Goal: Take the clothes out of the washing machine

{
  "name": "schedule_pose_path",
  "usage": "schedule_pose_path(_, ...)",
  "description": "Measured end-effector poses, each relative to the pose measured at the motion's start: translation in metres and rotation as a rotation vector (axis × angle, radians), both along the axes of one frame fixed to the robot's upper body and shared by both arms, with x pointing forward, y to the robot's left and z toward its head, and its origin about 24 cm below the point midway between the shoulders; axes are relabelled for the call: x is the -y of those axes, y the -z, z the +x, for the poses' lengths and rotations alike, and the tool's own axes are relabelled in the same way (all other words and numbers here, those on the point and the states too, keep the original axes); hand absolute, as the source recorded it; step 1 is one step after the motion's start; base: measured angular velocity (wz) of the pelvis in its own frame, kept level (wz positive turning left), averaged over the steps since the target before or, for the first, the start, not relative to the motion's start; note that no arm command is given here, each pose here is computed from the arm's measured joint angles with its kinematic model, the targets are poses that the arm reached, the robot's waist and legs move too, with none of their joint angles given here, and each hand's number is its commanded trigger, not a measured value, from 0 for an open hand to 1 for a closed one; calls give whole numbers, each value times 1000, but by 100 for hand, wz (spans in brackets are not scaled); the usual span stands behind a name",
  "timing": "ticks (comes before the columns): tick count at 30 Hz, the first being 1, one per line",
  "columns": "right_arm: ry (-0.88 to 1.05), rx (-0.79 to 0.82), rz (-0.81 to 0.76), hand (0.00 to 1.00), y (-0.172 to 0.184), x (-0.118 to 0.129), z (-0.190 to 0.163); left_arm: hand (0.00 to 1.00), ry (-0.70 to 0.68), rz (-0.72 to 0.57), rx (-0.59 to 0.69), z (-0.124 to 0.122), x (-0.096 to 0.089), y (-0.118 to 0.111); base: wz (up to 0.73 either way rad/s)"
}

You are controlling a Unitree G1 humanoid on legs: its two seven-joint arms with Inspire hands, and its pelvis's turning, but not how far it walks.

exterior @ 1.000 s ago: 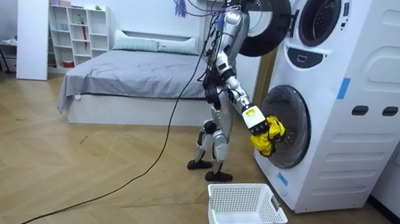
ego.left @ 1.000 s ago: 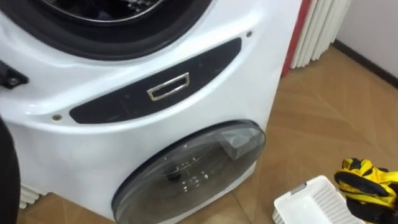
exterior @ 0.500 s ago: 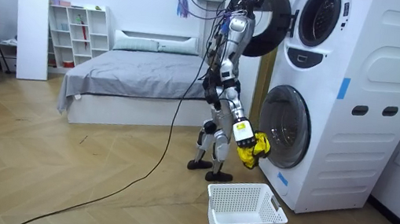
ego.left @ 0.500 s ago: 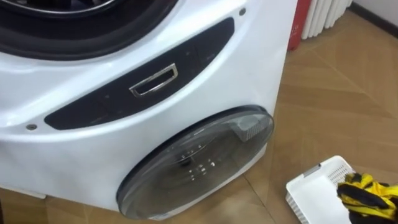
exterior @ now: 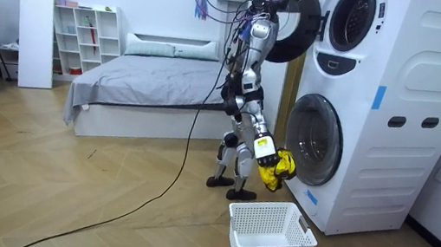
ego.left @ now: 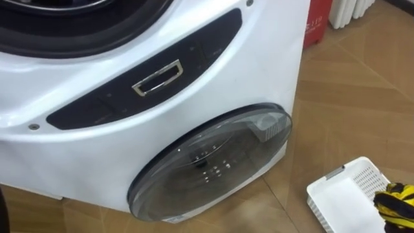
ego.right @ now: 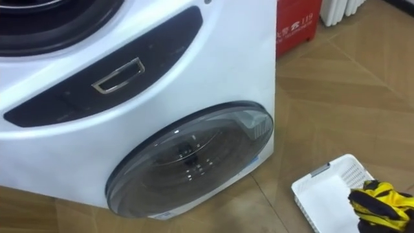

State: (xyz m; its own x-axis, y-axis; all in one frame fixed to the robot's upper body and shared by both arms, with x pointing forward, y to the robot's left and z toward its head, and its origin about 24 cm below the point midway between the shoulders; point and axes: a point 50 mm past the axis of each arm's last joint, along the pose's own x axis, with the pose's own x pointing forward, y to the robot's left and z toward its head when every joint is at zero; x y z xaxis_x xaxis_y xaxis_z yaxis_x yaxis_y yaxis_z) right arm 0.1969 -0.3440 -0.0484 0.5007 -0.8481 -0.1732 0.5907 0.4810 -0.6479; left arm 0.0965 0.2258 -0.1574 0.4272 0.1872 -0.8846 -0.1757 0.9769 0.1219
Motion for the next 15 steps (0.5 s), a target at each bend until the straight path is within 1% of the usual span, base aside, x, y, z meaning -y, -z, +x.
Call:
schedule_pose_path(8, 55, 32, -72, 100, -11, 10, 4, 0, 1, 1, -3, -3, 0, 0, 4)
schedule_pose_path(9, 57, 37, -82, 76, -13, 12, 5, 0, 2, -1, -2, -3, 0, 0, 4)
schedule_pose_path(10, 61, 40, -94, 14, -15, 14, 5, 0, 5, -1, -1, -2, 1, 0, 6)
schedule_pose_path(12, 70, 46, -112, 14, -19, 17, 5, 0, 16, -2, -4, -3, 2, 1, 3)
schedule_pose_path(13, 72, 47, -117, 0, -20, 18, 5, 0, 20, -3, -5, -3, 2, 1, 5)
schedule_pose_path(15, 84, 60, -138, 0, -24, 21, 7, 0, 25, -5, -7, -3, 3, 1, 6)
